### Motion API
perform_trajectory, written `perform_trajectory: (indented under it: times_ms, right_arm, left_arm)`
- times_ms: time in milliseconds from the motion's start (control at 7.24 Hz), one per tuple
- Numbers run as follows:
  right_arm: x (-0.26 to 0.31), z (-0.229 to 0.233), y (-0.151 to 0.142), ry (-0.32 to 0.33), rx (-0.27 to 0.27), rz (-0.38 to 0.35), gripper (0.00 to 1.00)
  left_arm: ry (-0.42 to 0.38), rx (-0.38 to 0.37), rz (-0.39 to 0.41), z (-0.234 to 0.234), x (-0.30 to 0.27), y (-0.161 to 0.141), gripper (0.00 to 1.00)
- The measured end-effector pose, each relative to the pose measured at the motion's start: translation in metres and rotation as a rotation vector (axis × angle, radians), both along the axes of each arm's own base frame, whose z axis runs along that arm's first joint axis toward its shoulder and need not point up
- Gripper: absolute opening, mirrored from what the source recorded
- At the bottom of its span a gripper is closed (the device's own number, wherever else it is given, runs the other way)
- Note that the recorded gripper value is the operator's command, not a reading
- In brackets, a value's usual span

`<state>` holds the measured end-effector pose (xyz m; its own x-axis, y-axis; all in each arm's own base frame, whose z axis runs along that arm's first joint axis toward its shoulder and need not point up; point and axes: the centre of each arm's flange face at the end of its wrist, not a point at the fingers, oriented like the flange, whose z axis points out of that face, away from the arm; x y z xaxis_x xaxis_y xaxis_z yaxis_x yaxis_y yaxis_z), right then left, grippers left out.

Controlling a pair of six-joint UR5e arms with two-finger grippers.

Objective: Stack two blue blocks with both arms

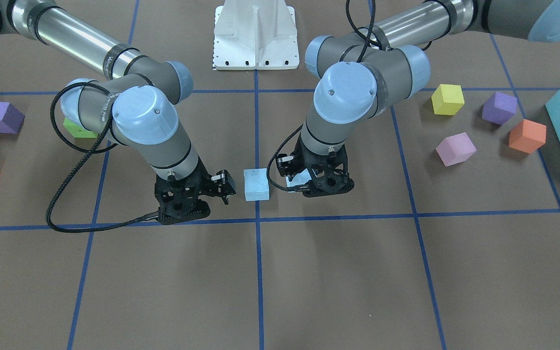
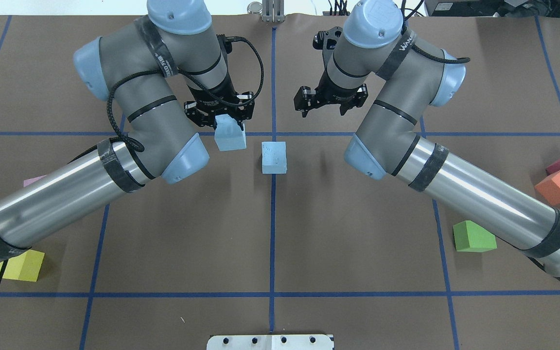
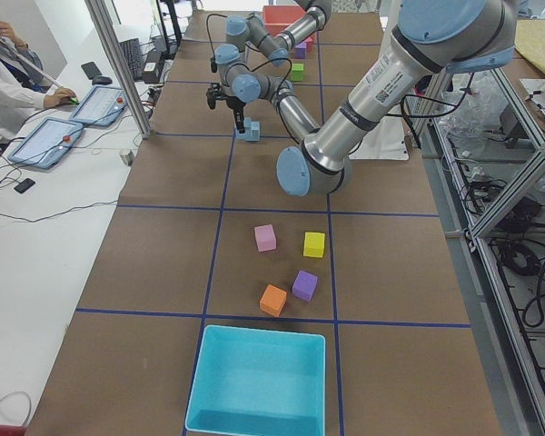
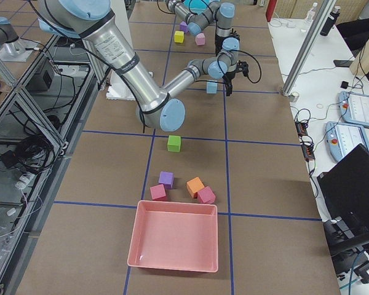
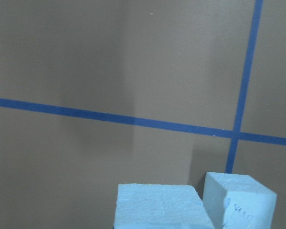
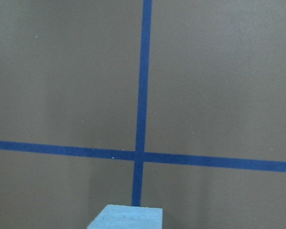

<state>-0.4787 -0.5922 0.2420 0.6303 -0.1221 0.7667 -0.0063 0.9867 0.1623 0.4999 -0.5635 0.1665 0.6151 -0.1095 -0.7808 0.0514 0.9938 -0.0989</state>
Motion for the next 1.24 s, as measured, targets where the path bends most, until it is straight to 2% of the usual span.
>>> perform_trajectory:
  times_ms: [415,1244]
  right_arm:
    - [0.021,0.025,-0.012,0.023,0.016,-0.009,1.0]
    - [0.028,0.041,-0.013,0.04,0.03,-0.021,1.0]
  left_arm:
    - [-0.001,0.055,0.004,-0.023,0.037,0.021,0.56]
    - [0.011,0.087,0.014,-0.038,0.072,0.023,0.59]
